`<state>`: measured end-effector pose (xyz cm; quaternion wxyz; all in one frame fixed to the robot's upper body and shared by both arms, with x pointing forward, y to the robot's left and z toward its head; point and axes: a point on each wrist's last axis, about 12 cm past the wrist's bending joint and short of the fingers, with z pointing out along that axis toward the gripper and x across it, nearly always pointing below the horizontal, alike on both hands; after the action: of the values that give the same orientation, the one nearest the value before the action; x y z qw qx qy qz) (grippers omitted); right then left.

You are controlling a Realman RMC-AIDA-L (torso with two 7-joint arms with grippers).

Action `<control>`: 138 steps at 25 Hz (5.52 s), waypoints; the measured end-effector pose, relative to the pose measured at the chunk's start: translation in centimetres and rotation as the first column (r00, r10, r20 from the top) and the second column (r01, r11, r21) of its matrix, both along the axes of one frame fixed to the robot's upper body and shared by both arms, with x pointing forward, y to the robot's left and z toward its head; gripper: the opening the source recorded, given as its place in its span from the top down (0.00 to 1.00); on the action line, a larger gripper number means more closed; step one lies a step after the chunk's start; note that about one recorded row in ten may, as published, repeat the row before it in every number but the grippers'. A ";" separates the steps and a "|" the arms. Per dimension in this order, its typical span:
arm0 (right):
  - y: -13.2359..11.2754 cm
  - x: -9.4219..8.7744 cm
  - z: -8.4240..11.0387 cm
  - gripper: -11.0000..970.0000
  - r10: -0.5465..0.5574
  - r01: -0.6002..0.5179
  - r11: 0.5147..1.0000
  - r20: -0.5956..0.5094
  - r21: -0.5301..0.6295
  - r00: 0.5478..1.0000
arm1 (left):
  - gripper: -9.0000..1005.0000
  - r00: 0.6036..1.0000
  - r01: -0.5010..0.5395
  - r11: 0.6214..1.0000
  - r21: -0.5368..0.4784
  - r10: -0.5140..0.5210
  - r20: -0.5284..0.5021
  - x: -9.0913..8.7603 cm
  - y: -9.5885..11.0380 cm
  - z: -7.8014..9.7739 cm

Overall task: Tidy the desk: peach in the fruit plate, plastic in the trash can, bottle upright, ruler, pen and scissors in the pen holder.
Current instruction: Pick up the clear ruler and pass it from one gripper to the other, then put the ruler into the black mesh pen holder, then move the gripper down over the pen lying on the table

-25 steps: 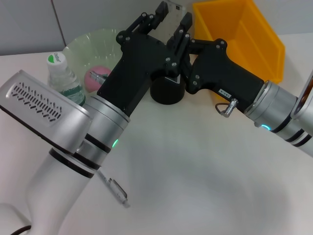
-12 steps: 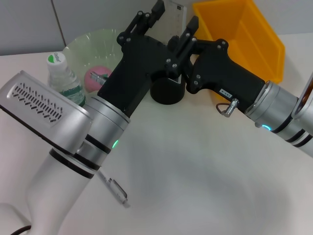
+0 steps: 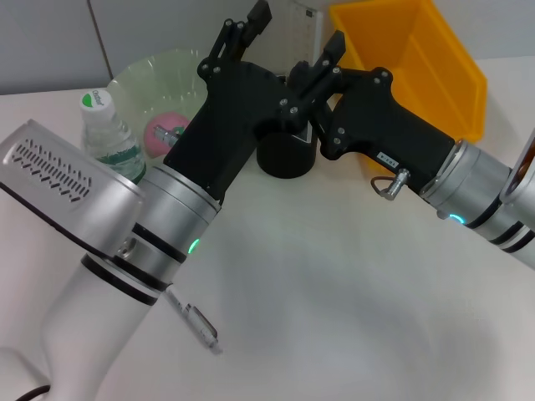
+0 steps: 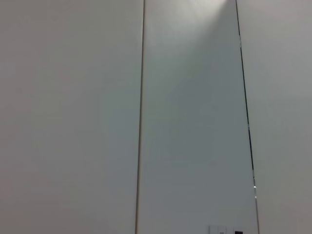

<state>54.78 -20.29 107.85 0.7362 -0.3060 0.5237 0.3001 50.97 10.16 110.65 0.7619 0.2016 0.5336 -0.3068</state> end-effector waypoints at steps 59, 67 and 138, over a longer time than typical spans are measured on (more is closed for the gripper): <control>2.5 8.8 0.3 0.99 -0.319 0.272 0.943 -0.291 -0.190 0.902 | 0.15 0.889 0.318 0.948 -0.023 -0.307 -0.339 -1.0 10.1 -3.2; 2.7 9.0 0.3 0.99 -0.319 0.265 0.941 -0.291 -0.210 0.902 | 0.15 0.890 0.317 0.948 -0.021 -0.305 -0.339 -1.0 10.1 -3.3; -10.2 -3.6 1.4 0.20 0.159 -0.417 0.892 -0.741 -0.176 0.653 | 0.15 0.771 0.607 0.754 0.252 -0.482 -0.416 1.8 15.5 2.2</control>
<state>51.20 -30.47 109.29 0.3569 -0.3659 0.7518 0.4165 52.78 25.70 112.81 0.4853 0.4372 0.6162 -0.4400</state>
